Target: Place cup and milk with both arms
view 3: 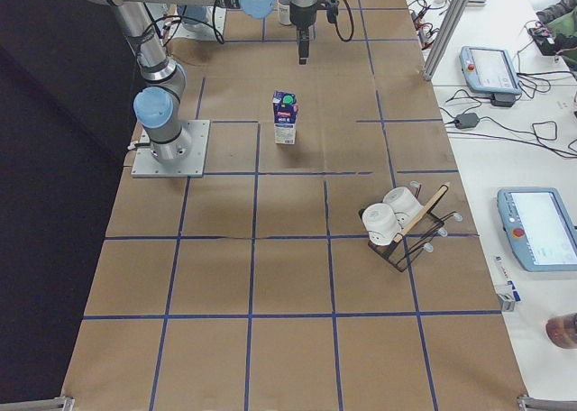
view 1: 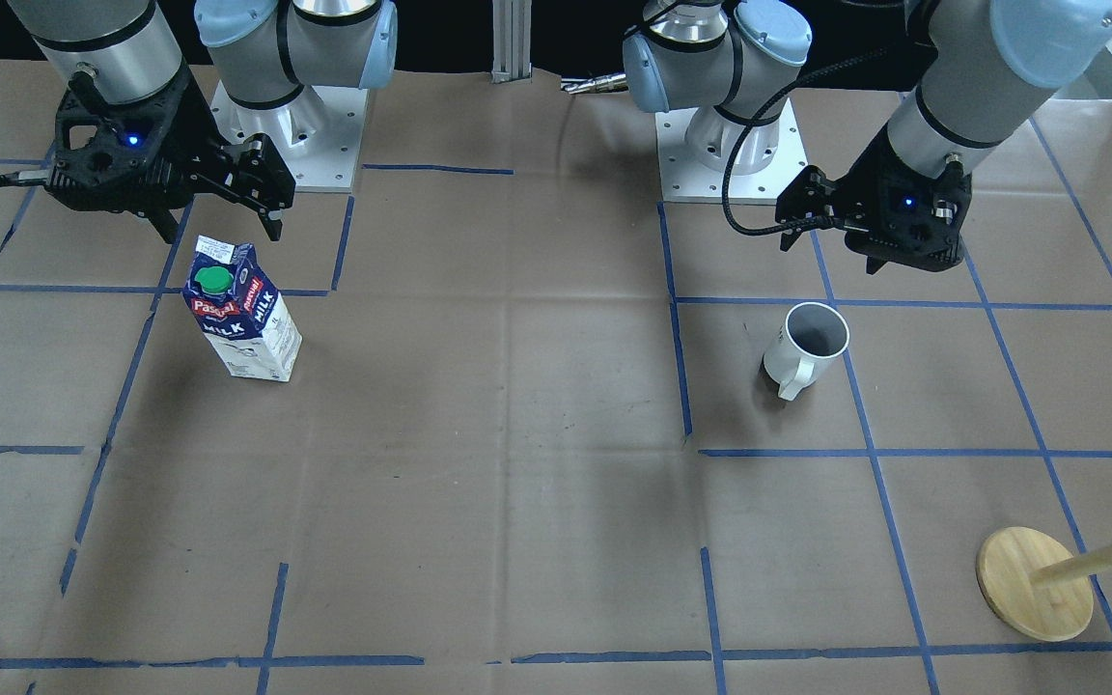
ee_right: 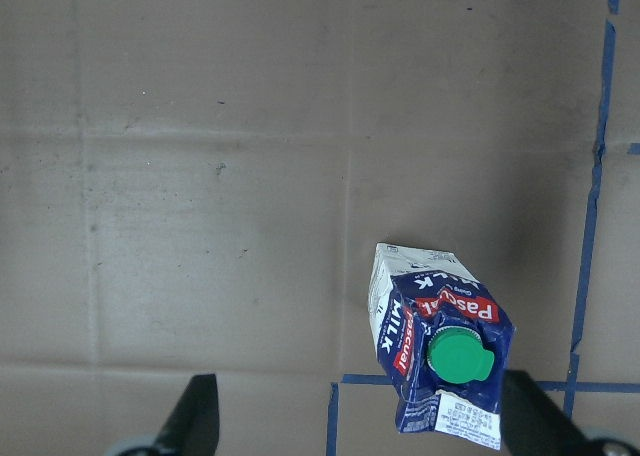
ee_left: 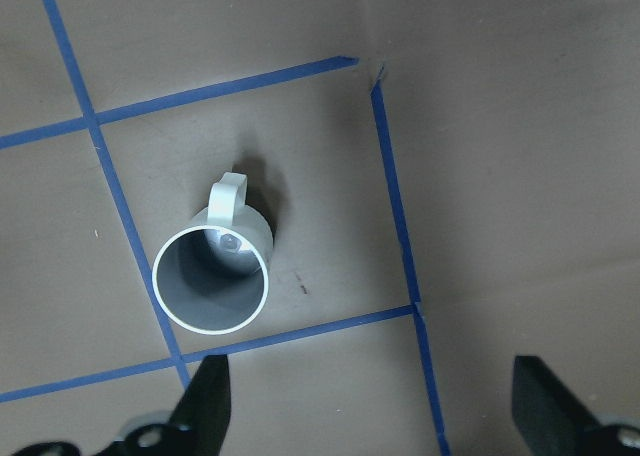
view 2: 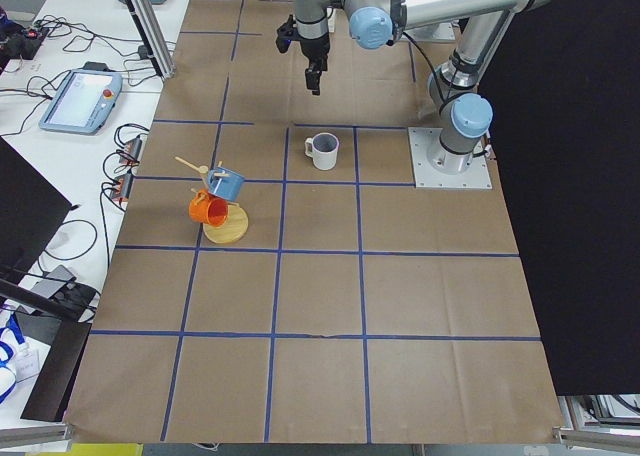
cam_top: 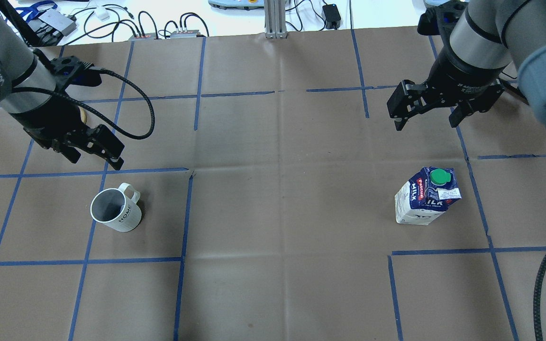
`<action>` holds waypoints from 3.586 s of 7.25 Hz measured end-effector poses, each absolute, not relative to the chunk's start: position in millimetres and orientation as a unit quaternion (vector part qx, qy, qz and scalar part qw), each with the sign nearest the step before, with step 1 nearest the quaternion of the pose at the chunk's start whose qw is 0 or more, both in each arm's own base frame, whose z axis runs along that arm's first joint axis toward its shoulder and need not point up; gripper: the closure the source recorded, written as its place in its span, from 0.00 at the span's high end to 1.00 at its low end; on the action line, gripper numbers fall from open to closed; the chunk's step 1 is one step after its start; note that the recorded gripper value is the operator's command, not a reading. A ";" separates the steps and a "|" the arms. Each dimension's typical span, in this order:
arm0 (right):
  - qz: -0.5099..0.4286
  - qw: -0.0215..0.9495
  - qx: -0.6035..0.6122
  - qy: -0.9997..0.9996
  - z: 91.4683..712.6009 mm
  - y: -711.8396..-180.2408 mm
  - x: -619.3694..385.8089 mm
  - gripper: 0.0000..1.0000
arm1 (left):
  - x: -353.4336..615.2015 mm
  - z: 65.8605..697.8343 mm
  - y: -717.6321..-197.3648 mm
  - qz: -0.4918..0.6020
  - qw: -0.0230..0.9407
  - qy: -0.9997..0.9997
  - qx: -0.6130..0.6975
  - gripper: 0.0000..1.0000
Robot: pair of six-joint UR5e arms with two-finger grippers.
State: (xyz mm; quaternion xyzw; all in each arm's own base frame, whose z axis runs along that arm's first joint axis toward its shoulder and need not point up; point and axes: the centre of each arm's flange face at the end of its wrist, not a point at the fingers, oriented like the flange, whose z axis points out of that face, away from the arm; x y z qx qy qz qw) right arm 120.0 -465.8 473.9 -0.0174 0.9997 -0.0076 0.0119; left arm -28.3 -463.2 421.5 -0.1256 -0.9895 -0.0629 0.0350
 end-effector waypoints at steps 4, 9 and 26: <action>-0.008 0.012 -0.018 1.000 473.9 -465.8 120.2 1.00 | 34.2 389.5 -461.0 -0.058 0.019 -0.987 -0.150 1.00; -0.008 0.012 -0.018 1.000 474.3 -465.6 120.2 1.00 | 59.0 324.8 -447.0 -0.043 0.013 -0.986 -0.158 1.00; -0.007 0.012 -0.019 1.000 473.2 -466.2 120.1 1.00 | 68.6 230.0 -463.0 -0.091 0.044 -0.986 -0.133 0.00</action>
